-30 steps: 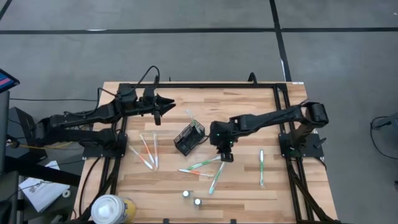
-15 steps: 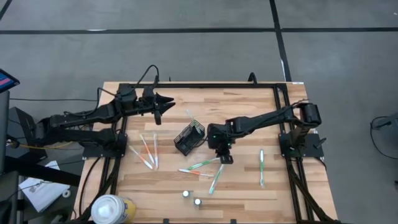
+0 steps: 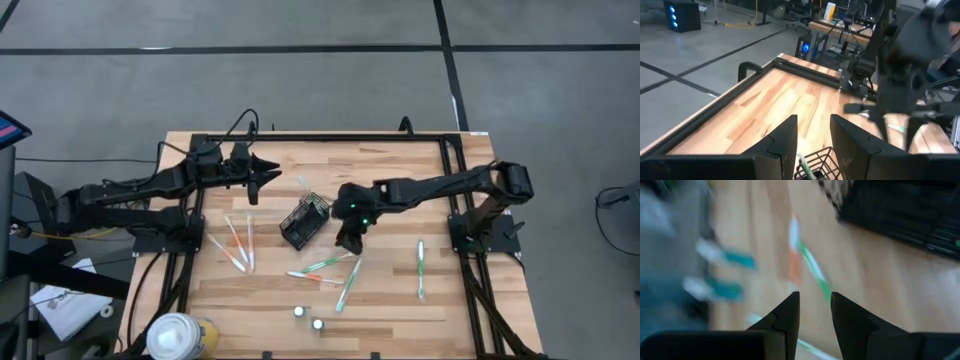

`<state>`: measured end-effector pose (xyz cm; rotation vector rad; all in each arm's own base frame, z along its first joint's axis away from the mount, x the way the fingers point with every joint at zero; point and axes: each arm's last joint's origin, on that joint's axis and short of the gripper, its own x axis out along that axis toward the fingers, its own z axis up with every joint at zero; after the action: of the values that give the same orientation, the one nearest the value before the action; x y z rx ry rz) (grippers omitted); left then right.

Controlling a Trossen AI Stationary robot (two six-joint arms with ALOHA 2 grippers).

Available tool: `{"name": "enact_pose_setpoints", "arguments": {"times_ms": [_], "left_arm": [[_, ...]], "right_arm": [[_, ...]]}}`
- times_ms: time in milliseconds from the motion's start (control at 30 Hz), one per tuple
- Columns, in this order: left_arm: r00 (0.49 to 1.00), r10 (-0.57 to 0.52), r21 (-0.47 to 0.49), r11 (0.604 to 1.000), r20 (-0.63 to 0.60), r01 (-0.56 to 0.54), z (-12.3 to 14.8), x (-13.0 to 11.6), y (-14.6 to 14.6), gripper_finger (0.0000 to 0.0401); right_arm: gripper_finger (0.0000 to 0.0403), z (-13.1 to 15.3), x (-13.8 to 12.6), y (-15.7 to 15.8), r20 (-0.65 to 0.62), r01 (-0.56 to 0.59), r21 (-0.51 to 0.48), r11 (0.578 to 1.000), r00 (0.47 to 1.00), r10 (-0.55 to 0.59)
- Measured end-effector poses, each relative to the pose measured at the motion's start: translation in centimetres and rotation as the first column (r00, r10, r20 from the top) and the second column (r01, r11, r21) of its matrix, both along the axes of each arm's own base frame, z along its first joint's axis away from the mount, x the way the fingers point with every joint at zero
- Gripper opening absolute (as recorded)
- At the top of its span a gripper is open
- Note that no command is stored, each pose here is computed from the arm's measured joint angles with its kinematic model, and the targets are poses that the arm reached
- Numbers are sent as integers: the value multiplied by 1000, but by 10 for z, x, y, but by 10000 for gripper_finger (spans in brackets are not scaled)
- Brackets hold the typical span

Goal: Pick & Place toothbrushing station
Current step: Put the left green toothbrush into the wire organizer

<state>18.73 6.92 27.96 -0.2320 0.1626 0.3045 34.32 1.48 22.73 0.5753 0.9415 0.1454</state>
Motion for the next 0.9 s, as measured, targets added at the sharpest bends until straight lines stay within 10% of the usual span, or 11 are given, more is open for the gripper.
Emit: {"name": "enact_pose_setpoints", "arguments": {"times_ms": [200, 300, 433, 500, 633, 900], "left_arm": [[1000, 5, -9, 1000, 16, -5, 2, -2, -1, 112], [1000, 5, -10, 1000, 18, -5, 3, -3, -1, 112], [1000, -2, 4, 1000, 11, 2, 2, -2, -1, 112], [1000, -26, -7, 1000, 12, 26, 2, -2, -1, 112], [996, -88, -50, 995, 27, 90, 2, -1, -3, 112], [966, -256, -73, 963, 46, 259, 3, -1, -8, 112]], "right_arm": [[102, 36, 4, 32, 61, 382, 292, 876, 907, -416], [102, 33, 8, 48, -95, 628, 454, 632, 739, -666], [102, 16, 11, 70, -202, 814, 539, 216, 374, -905], [102, 7, 18, 81, -256, 818, 568, 94, 285, -924], [102, -19, 44, 101, -337, 852, 522, 21, 229, -913], [102, -37, 83, 120, -440, 965, 251, 71, 180, -880]]}}
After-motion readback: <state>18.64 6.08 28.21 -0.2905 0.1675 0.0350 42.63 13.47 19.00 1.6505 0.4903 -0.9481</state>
